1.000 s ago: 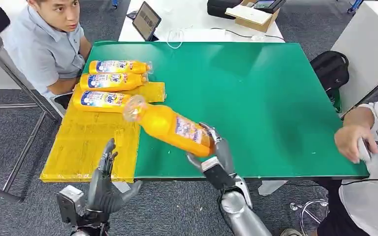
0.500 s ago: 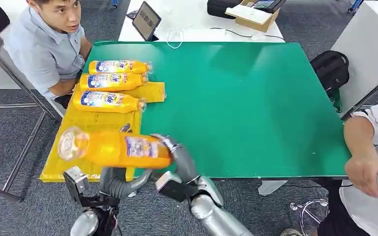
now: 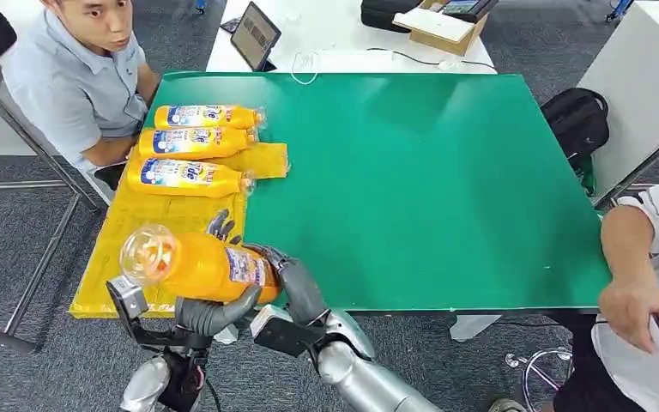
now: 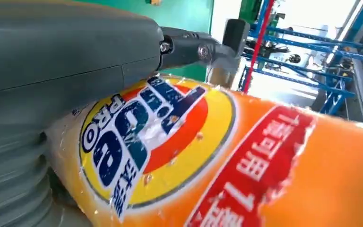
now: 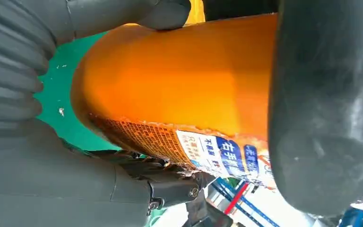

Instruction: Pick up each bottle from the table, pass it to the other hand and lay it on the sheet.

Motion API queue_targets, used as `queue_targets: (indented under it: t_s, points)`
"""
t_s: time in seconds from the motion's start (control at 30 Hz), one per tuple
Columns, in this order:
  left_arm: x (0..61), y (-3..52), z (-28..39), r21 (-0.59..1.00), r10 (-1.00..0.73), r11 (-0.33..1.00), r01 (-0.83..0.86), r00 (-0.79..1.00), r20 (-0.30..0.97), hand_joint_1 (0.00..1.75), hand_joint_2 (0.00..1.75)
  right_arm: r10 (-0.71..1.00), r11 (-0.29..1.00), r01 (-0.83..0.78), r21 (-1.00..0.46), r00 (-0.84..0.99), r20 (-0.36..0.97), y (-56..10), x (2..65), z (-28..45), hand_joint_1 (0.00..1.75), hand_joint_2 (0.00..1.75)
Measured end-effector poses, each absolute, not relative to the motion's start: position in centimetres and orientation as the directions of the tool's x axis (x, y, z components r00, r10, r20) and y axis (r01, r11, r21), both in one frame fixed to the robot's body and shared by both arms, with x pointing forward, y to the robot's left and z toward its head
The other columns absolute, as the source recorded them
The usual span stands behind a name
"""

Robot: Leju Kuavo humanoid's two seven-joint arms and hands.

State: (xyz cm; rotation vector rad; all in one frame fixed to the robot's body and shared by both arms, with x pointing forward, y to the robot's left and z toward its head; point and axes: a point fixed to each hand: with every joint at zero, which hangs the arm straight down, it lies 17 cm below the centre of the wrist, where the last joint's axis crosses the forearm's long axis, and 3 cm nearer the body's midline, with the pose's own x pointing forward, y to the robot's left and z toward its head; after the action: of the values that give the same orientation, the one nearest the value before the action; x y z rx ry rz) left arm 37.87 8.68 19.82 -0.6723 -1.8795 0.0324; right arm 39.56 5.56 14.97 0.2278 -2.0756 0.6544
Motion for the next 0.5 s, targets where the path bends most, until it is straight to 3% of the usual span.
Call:
queue_targets:
  t_s: [0.17, 0.2, 0.23, 0.27, 0.5]
  points:
    - [37.88, 8.94, 19.69, -0.315, 0.449, 0.847, 0.428, -0.262, 0.854, 1.75, 1.75, 0.078, 0.845, -0.408, -0.346, -0.546, 0.834, 5.80, 39.57, 14.76, 1.75, 1.75]
    - [37.91, 9.01, 19.68, -0.311, 0.446, 0.850, 0.425, -0.265, 0.855, 1.75, 1.75, 0.078, 0.845, -0.410, -0.345, -0.543, 0.836, 5.84, 39.55, 14.67, 1.61, 1.75]
    - [37.92, 9.03, 19.65, -0.309, 0.442, 0.852, 0.423, -0.266, 0.857, 1.75, 1.75, 0.078, 0.844, -0.410, -0.345, -0.543, 0.836, 5.89, 39.54, 14.66, 0.89, 1.75]
    - [37.92, 9.06, 19.61, -0.304, 0.438, 0.854, 0.422, -0.267, 0.858, 1.75, 1.75, 0.079, 0.844, -0.410, -0.346, -0.543, 0.836, 5.90, 39.55, 14.63, 0.00, 1.75]
    - [37.80, 8.64, 19.97, -0.293, 0.435, 0.852, 0.434, -0.275, 0.857, 1.75, 1.75, 0.089, 0.843, -0.405, -0.355, -0.546, 0.833, 6.19, 39.30, 14.45, 0.00, 1.75]
